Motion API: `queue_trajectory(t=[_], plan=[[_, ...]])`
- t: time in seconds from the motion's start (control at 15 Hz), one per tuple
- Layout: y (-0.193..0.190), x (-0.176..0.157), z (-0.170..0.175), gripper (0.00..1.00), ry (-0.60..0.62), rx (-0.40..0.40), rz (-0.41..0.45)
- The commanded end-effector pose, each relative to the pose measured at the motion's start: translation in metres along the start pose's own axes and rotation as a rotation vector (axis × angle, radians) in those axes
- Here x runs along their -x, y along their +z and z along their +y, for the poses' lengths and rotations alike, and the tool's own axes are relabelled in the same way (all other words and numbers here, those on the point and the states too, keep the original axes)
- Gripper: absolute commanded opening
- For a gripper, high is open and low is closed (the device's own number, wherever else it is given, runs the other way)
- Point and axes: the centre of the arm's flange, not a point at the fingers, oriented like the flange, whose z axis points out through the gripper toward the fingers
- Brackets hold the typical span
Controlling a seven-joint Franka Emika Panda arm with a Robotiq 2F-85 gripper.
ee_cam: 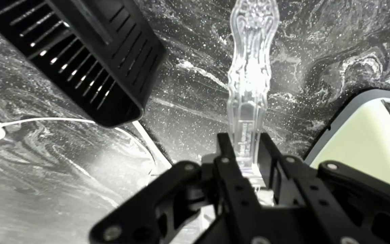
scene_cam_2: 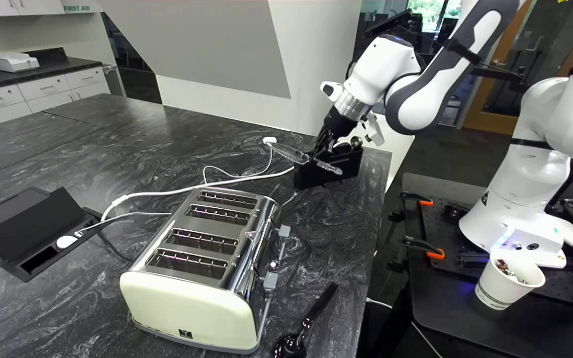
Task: Put the cake slicer and the spoon in the black basket respectively then move the basket slightly away from you
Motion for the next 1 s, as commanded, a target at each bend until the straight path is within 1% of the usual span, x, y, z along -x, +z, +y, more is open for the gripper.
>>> queue_trajectory(t=[0.0, 0.07, 0.27, 0.33, 0.47, 0.53, 0.6, 0.73, 0.93], plan=[[-0.009, 0.000, 0.002, 0.06, 0.001, 0.007, 0.007], [-0.016, -0.003, 0.003, 0.23, 0.002, 0.012, 0.016], [-0.012, -0.001, 0.003, 0.23, 0.002, 0.009, 0.007], [-0.010, 0.000, 0.002, 0.06, 0.002, 0.006, 0.001], [-0.038, -0.011, -0.001, 0.06, 0.053, 0.033, -0.019], [-0.060, -0.013, -0.004, 0.06, 0.083, 0.029, -0.058], [-0.074, -0.016, -0.005, 0.06, 0.093, 0.039, -0.075], [-0.108, -0.020, -0.009, 0.06, 0.122, 0.052, -0.153], [-0.138, -0.023, -0.012, 0.06, 0.146, 0.060, -0.243]])
